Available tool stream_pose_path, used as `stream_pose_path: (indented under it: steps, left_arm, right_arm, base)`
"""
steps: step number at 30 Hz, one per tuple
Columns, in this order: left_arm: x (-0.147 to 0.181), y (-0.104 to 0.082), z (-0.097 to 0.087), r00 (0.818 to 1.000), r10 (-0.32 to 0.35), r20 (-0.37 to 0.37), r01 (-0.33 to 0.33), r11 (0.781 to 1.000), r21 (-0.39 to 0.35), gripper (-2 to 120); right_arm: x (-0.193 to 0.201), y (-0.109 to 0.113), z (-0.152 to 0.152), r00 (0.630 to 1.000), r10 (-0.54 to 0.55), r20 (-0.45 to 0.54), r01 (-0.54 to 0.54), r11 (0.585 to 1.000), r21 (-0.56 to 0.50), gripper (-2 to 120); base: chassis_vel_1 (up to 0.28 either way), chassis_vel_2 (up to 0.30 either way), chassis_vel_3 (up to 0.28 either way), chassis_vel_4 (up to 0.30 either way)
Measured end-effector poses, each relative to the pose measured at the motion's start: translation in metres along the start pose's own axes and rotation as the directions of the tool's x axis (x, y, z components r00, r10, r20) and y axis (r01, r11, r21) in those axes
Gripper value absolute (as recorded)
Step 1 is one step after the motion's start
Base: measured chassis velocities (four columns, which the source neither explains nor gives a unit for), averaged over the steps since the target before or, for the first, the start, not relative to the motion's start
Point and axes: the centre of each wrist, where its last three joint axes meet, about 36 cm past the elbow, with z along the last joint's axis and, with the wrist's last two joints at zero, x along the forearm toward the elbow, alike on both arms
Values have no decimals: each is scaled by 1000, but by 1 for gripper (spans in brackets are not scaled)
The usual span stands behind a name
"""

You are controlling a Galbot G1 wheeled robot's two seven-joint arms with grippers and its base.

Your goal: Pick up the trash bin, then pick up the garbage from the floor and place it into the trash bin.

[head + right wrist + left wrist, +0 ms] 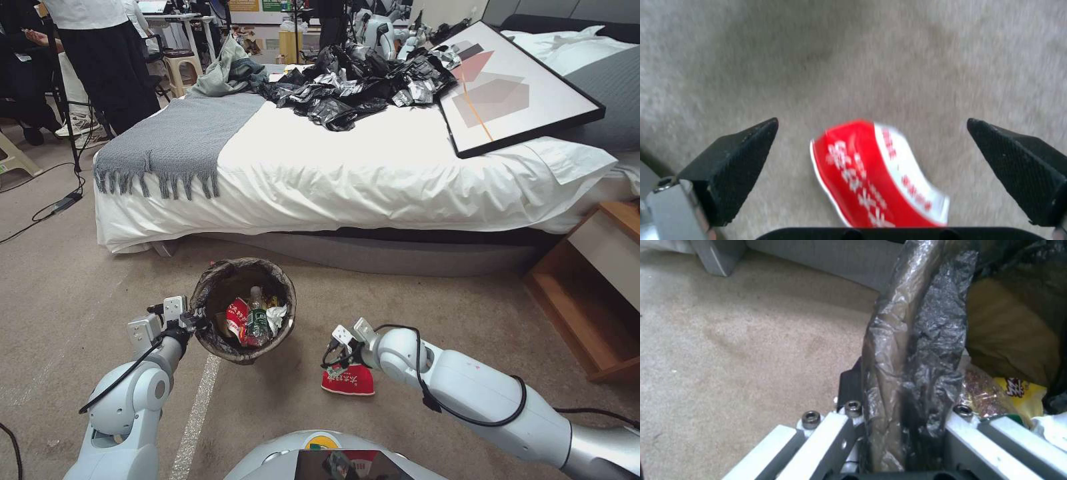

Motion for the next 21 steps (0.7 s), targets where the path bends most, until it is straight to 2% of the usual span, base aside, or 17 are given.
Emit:
stream_pose_path:
  steps: [12,21]
  left_arm:
    - [0,1,1,1000,-1,-4,1,1000,-4,0]
    - [0,0,2,1000,2,-5,-2,1000,-3,0]
  right_arm:
    - [-7,-6,25,999,17,-44,-19,999,-39,100]
    - [-23,-17,26,997,18,-72,-21,999,-43,100]
  base:
    - [0,0,0,0]
    - [0,0,0,0]
